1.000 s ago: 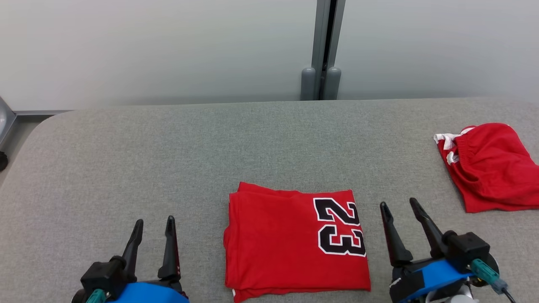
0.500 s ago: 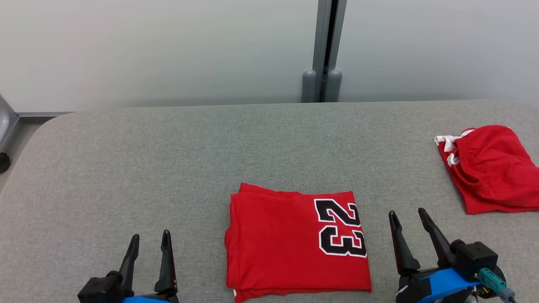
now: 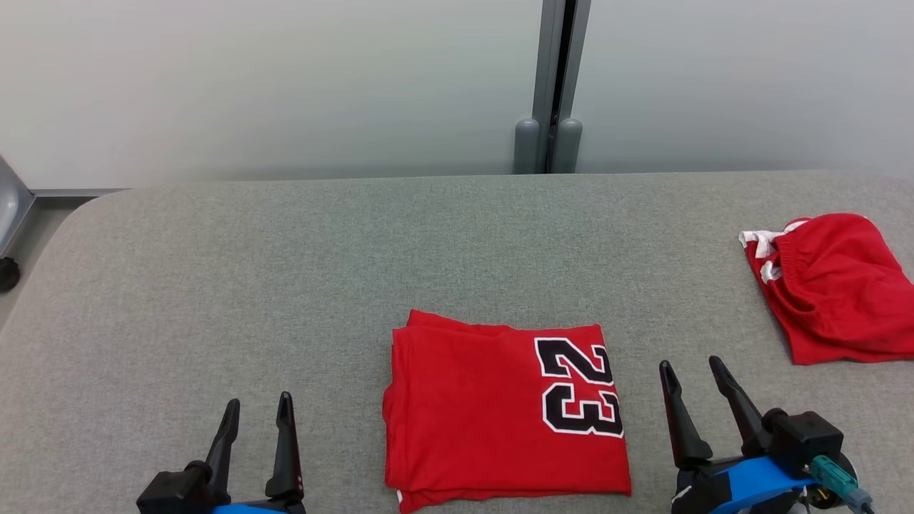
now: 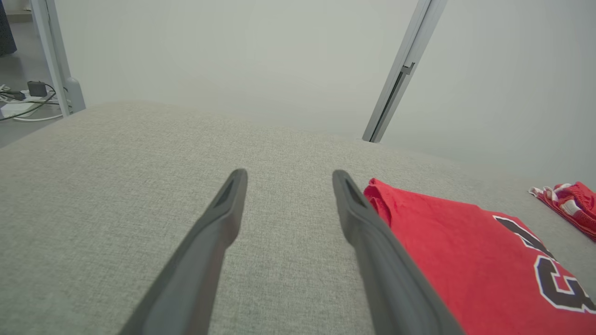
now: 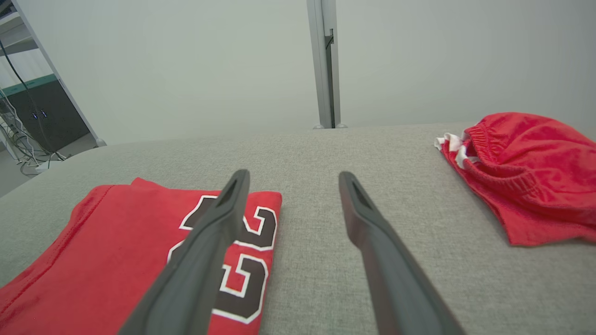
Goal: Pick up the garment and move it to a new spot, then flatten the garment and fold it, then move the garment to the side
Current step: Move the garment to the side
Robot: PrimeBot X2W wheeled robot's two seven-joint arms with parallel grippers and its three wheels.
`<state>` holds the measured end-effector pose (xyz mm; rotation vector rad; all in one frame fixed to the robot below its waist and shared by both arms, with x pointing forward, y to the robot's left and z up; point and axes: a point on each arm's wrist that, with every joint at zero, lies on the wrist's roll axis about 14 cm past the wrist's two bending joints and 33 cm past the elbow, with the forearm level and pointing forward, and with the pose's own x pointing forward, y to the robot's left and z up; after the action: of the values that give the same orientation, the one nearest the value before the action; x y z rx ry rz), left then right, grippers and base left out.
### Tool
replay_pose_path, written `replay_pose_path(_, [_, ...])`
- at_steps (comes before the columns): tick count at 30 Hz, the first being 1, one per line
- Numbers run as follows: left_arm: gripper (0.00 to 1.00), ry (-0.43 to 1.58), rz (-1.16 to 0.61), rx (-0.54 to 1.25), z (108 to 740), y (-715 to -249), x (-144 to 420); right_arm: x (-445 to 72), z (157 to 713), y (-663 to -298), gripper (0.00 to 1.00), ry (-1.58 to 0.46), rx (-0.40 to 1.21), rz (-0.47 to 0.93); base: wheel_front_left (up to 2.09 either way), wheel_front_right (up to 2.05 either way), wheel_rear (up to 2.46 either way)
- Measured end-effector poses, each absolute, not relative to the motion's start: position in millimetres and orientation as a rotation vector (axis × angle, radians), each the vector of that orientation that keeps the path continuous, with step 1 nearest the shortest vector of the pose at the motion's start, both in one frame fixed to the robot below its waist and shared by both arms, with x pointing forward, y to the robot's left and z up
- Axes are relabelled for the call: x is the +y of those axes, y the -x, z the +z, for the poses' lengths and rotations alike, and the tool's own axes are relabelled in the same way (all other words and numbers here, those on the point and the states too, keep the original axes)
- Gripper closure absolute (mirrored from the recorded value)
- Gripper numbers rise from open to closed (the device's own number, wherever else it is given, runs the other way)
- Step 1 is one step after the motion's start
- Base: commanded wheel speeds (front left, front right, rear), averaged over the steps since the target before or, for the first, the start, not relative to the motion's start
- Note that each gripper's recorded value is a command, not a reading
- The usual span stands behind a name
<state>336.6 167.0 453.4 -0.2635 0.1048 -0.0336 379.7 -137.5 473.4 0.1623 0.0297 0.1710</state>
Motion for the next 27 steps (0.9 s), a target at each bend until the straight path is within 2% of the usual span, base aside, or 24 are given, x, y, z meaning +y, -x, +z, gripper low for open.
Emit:
replay_pose_path(7, [0.0, 0.266, -0.034, 0.11, 451, -337, 166, -139, 474, -386, 0.0, -0.146, 0.028, 0.168, 0.0, 0.0, 0.0])
replay_pose_path(12, [0.0, 0.27, -0.02, 0.101, 453, -340, 169, -139, 486, -411, 0.0, -0.081, 0.026, 0.176, 0.0, 0.0, 0.0])
replay_pose_path(18, [0.0, 0.275, 0.006, 0.101, 452, -338, 176, -134, 450, -424, 0.0, -0.016, 0.279, 0.193, 0.0, 0.0, 0.0])
replay_pose_path(23, [0.0, 0.275, 0.041, 0.099, 451, -337, 186, -118, 409, -416, 0.0, -0.032, 0.5, 0.235, 0.0, 0.0, 0.0])
replay_pose_path(27, [0.0, 0.273, 0.066, 0.101, 449, -335, 193, -100, 388, -408, 0.0, -0.062, 0.618, 0.285, 0.0, 0.0, 0.0])
